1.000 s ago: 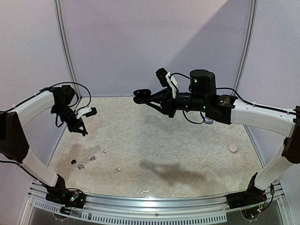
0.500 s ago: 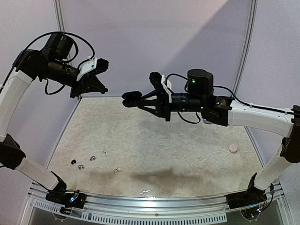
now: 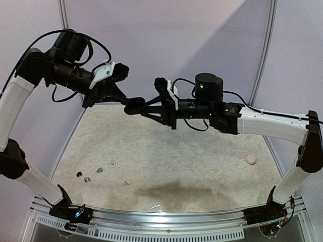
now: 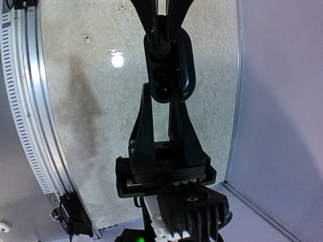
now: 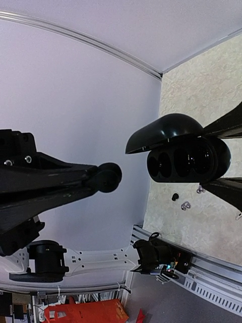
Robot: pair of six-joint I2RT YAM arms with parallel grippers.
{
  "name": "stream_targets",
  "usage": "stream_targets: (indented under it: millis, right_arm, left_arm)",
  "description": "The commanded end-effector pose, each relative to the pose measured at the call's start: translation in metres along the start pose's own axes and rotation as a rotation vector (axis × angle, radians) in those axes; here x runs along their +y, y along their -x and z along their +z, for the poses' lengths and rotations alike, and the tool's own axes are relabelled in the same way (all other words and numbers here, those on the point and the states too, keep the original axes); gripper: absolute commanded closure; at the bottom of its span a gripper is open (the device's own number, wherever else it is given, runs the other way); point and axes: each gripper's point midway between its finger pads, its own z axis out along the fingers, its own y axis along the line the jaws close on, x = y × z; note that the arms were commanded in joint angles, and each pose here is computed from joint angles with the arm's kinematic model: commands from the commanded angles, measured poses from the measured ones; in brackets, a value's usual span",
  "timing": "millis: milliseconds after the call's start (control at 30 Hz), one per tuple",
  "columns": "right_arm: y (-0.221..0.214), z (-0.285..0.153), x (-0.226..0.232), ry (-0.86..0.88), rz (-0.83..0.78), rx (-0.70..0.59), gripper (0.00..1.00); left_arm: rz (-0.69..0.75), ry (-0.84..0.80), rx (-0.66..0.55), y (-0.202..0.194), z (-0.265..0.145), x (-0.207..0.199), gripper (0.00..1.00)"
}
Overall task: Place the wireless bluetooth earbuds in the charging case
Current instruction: Insert the right earbud into the right side groove of the charging case.
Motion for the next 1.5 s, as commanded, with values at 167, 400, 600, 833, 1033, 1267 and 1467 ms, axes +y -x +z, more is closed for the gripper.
stream_targets:
  millis: [167,400,600,833,1033,1267,1467]
  right_arm:
    - [0.016,0.004,0.009,0.033,-0.031,-0.038,1.00]
    - [0.019,0.002,0.010,0.025,-0.034,-0.037,1.00]
    - [0.018,0.008,0.009,0.025,-0.043,-0.033,1.00]
    - [0.017,0.008,0.012,0.027,-0.039,-0.031,1.00]
    - [0.015,0.008,0.013,0.028,-0.041,-0.030,1.00]
    - [0.014,0.008,0.013,0.025,-0.038,-0.029,1.00]
    - [0.014,0.007,0.012,0.018,-0.038,-0.024,1.00]
  left_arm:
    - [-0.003,-0.087,0.060,-0.011,0.013,-0.017,1.00]
    - [-0.013,-0.091,0.054,-0.007,0.018,-0.021,1.00]
    - [0.002,-0.111,0.020,0.009,0.029,-0.025,1.00]
    - [0.001,-0.096,0.006,0.013,0.034,-0.020,1.00]
    - [0.006,-0.050,-0.011,0.025,0.033,-0.006,1.00]
    - [0.033,-0.029,0.045,0.017,0.037,-0.004,1.00]
    - [0.028,-0.032,0.112,0.001,0.038,-0.009,1.00]
